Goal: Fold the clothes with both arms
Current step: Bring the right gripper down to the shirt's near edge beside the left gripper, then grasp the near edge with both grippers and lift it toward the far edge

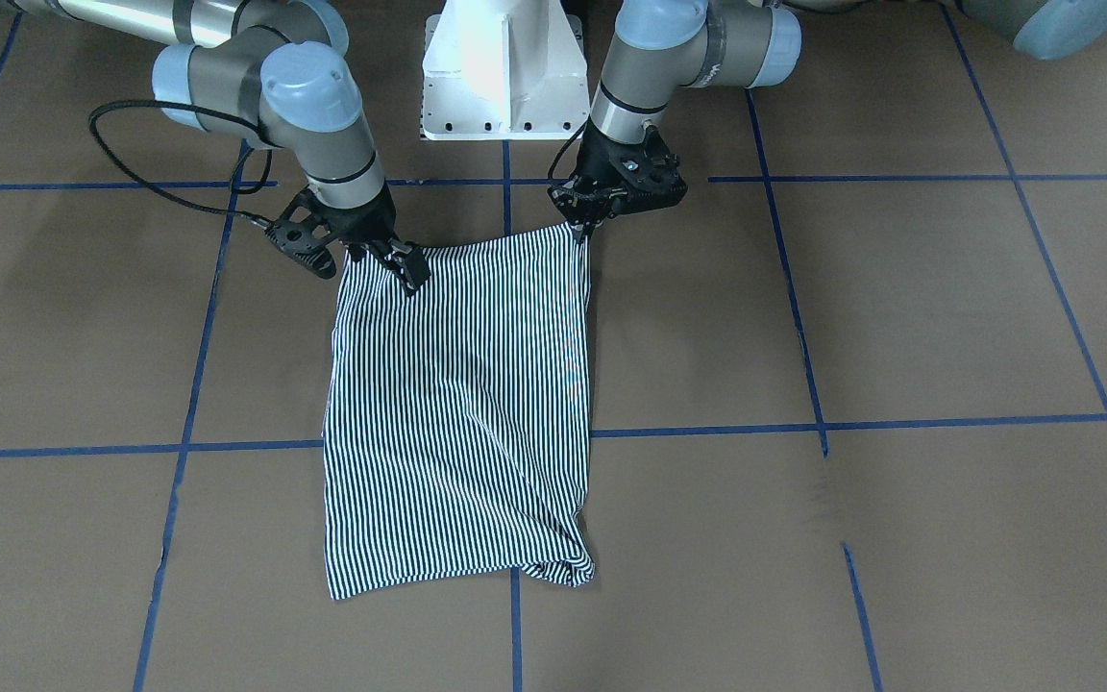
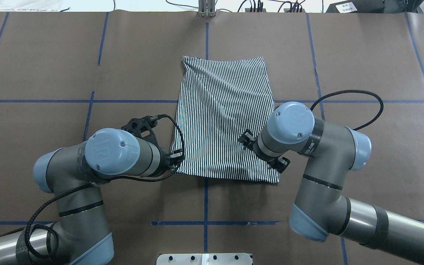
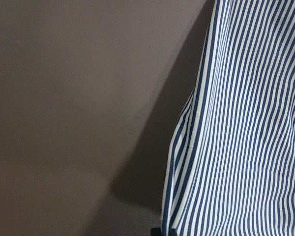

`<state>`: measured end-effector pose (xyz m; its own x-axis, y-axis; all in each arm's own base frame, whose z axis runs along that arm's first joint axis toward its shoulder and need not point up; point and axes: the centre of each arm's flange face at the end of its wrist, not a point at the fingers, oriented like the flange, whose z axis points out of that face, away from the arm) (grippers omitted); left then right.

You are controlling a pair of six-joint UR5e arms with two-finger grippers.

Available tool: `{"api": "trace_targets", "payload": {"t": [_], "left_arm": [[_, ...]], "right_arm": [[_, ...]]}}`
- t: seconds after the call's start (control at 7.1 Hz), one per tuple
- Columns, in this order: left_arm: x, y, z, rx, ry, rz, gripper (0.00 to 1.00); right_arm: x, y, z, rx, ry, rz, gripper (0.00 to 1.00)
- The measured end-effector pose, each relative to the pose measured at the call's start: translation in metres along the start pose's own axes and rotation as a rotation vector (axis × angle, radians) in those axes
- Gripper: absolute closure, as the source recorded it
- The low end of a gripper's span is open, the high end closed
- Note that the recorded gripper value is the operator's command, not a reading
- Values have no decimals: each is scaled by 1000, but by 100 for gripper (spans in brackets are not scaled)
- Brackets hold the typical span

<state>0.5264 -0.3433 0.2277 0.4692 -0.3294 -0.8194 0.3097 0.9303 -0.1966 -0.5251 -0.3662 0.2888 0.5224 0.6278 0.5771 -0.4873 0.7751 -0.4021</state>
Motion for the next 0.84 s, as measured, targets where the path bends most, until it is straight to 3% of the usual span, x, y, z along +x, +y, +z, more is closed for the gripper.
{"api": "trace_targets", "payload": {"t": [0.28, 0.84], "left_arm": [[0, 0, 0, 1, 1, 0, 100], [0, 0, 1, 1, 2, 0, 100]], "right_arm": [[3, 38, 13, 25, 9, -18, 0], [-16, 31, 35, 85, 24, -7, 0]]}}
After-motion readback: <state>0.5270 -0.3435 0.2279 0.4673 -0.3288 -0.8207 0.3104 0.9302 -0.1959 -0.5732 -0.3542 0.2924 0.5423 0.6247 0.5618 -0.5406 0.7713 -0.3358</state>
